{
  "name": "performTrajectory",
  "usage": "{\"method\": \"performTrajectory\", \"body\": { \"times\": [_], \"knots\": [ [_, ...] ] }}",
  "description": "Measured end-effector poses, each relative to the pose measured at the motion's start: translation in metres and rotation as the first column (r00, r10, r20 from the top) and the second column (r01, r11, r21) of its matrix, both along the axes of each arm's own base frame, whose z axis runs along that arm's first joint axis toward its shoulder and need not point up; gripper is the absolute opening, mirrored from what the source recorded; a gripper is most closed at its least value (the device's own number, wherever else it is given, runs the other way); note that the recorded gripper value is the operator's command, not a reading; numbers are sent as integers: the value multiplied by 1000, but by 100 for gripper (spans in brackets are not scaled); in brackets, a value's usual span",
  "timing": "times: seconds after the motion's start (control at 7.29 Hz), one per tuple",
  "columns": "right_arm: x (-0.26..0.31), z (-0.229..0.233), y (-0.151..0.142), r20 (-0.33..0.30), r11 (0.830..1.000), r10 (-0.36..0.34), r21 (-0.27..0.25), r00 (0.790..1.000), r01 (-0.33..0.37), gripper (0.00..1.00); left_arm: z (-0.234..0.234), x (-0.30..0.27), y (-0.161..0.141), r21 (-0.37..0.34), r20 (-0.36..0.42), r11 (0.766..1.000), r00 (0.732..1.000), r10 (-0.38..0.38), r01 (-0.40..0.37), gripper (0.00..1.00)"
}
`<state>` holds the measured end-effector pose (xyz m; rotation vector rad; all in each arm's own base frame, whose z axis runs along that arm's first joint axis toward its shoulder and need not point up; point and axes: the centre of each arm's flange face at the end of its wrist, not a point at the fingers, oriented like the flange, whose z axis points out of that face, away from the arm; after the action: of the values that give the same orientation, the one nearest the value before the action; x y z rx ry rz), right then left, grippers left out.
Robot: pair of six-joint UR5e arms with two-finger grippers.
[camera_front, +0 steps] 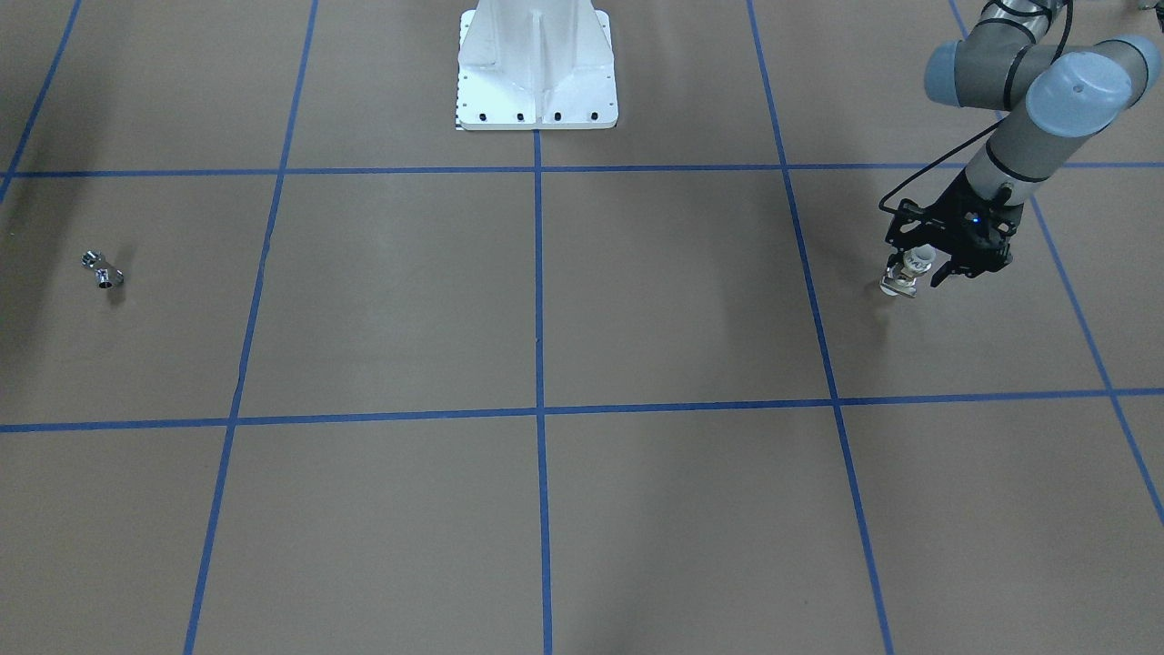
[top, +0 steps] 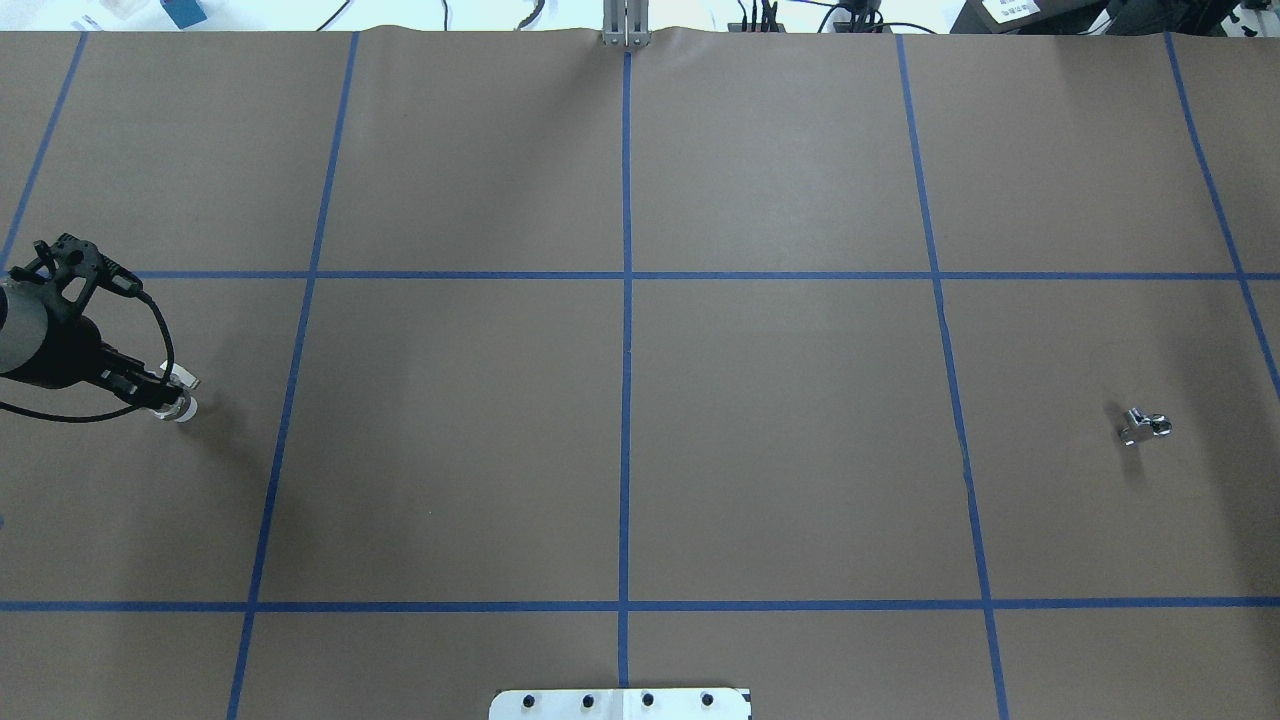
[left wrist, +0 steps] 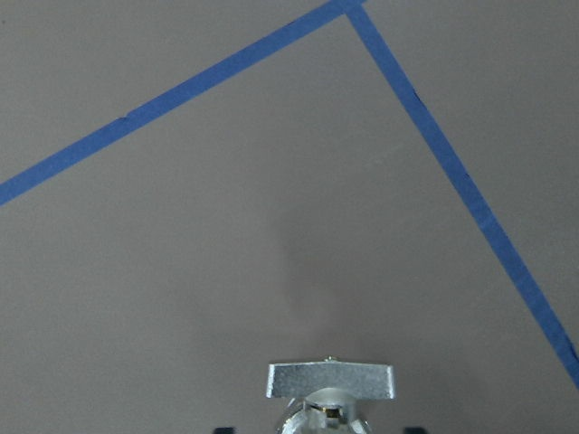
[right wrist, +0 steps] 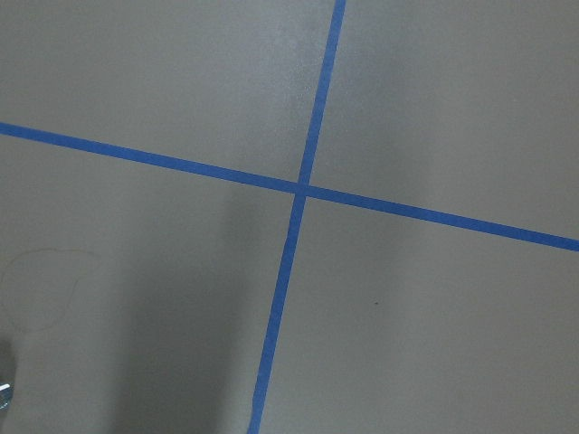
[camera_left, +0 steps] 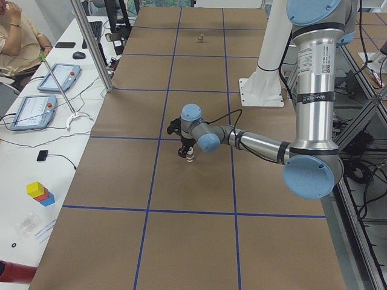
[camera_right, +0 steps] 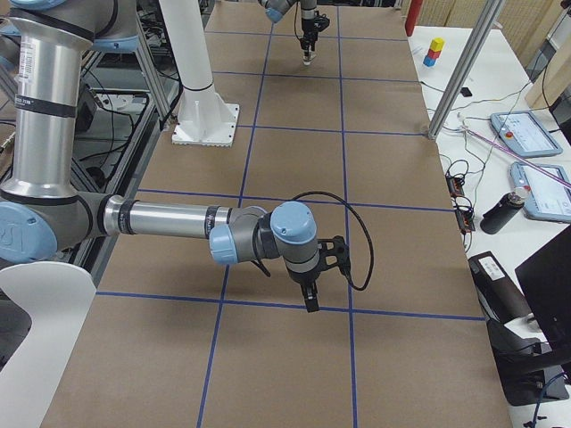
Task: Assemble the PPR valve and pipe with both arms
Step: 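Lower the left gripper onto the white PPR fitting and grasp it, then carry the white fitting with the left gripper to the table center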
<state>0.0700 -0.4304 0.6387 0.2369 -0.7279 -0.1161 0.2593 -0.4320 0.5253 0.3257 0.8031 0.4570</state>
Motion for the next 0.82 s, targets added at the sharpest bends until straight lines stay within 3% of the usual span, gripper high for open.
{"method": "performTrajectory", "body": {
  "times": [0.41, 0.82],
  "knots": [
    [0, 0, 0, 1, 1000, 0, 0, 1000, 0, 100, -8, -4, -3, 38, 13, 999, 1000, -28, 27, 0],
    [0, 0, 0, 1, 1000, 0, 0, 1000, 0, 100, -76, 5, -11, 22, -40, 997, 997, -73, 73, 0]
  ]
}}
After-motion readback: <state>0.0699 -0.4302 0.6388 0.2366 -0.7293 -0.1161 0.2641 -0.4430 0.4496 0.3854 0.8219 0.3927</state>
